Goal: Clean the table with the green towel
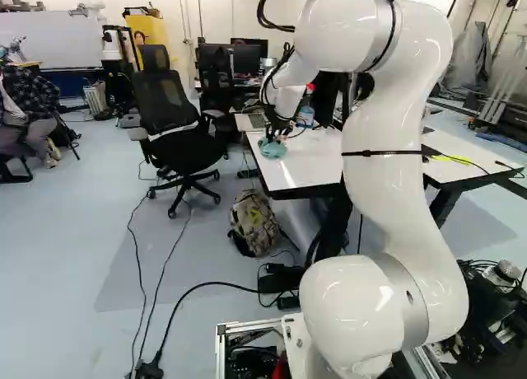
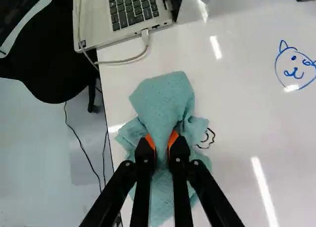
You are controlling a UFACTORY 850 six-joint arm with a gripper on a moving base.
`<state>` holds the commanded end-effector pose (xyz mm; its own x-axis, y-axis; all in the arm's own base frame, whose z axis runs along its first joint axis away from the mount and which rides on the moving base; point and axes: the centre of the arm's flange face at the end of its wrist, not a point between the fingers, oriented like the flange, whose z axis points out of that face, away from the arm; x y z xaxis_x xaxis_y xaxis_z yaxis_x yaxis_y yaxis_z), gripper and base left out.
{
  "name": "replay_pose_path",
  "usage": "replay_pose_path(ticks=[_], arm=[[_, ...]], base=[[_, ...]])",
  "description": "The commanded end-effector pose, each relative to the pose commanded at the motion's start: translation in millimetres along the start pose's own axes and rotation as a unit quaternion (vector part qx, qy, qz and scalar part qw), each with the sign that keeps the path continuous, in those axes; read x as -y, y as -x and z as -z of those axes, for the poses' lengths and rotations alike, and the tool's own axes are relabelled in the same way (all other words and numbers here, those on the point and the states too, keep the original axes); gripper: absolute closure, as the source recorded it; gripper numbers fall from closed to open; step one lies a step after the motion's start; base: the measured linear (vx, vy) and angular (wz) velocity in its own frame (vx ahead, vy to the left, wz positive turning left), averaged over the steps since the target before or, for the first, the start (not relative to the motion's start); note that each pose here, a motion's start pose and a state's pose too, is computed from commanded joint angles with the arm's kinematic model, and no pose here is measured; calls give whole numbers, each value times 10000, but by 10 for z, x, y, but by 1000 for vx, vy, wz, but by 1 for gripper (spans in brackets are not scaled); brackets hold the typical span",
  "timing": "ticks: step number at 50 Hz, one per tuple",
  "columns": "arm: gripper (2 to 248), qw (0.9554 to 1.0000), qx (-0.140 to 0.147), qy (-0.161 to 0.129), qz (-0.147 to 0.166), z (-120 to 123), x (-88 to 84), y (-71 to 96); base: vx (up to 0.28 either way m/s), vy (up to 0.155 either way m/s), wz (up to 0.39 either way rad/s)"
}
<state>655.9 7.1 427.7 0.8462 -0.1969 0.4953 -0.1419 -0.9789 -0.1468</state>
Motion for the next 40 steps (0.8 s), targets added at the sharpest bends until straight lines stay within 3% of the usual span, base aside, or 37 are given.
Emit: replay_pose_path(ticks=[21, 31, 40], arm=[[204, 9999, 128, -16, 64, 165, 60, 260], [204, 9998, 173, 27, 5, 253, -41, 365], [204, 9998, 167, 88, -101, 279, -191, 363]], base=[[0, 0, 0], [0, 0, 0], [0, 0, 0]])
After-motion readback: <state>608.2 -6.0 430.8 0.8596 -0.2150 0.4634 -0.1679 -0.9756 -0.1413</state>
